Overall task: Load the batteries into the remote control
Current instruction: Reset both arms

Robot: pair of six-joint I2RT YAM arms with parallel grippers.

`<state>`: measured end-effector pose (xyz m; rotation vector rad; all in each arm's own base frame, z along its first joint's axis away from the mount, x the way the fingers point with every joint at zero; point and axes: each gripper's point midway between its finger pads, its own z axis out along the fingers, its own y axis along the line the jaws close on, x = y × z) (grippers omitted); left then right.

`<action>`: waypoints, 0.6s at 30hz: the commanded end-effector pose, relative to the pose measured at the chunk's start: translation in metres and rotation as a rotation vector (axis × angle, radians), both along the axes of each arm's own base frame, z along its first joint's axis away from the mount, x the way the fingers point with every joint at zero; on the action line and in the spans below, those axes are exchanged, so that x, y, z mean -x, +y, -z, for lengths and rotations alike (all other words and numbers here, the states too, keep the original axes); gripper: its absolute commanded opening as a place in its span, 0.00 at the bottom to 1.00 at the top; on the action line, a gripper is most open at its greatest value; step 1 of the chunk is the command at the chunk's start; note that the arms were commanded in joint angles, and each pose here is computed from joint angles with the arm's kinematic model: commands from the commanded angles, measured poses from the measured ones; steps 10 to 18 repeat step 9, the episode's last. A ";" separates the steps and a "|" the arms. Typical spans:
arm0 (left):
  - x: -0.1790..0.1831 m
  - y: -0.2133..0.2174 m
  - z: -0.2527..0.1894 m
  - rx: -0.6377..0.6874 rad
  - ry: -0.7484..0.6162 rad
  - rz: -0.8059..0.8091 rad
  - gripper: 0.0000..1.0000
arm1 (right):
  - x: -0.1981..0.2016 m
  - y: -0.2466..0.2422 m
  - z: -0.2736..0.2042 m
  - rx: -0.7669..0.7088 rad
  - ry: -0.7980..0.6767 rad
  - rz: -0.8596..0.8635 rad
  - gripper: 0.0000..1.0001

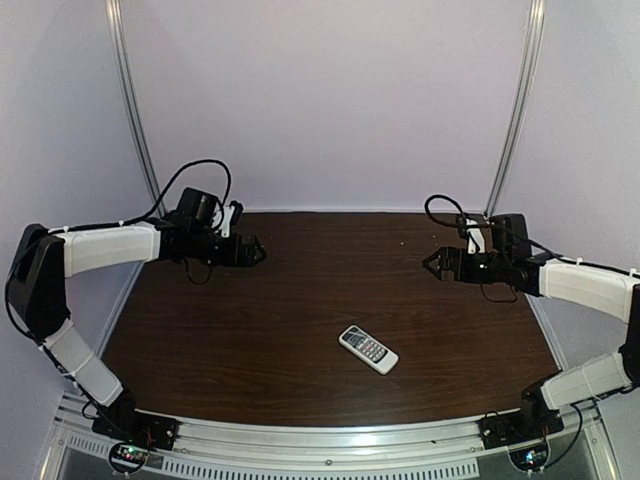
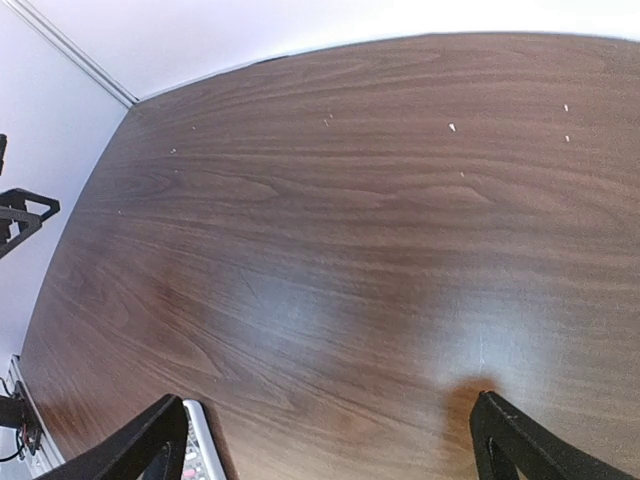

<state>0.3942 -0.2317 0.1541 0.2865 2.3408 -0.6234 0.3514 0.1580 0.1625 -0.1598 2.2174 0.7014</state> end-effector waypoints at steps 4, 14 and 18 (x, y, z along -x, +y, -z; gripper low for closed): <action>0.015 0.018 0.013 0.039 -0.014 -0.098 0.97 | 0.016 -0.005 0.011 -0.097 -0.047 0.026 1.00; 0.018 0.024 0.007 0.041 -0.043 -0.118 0.97 | 0.019 -0.005 0.007 -0.097 -0.055 0.017 1.00; 0.018 0.024 0.007 0.041 -0.043 -0.118 0.97 | 0.019 -0.005 0.007 -0.097 -0.055 0.017 1.00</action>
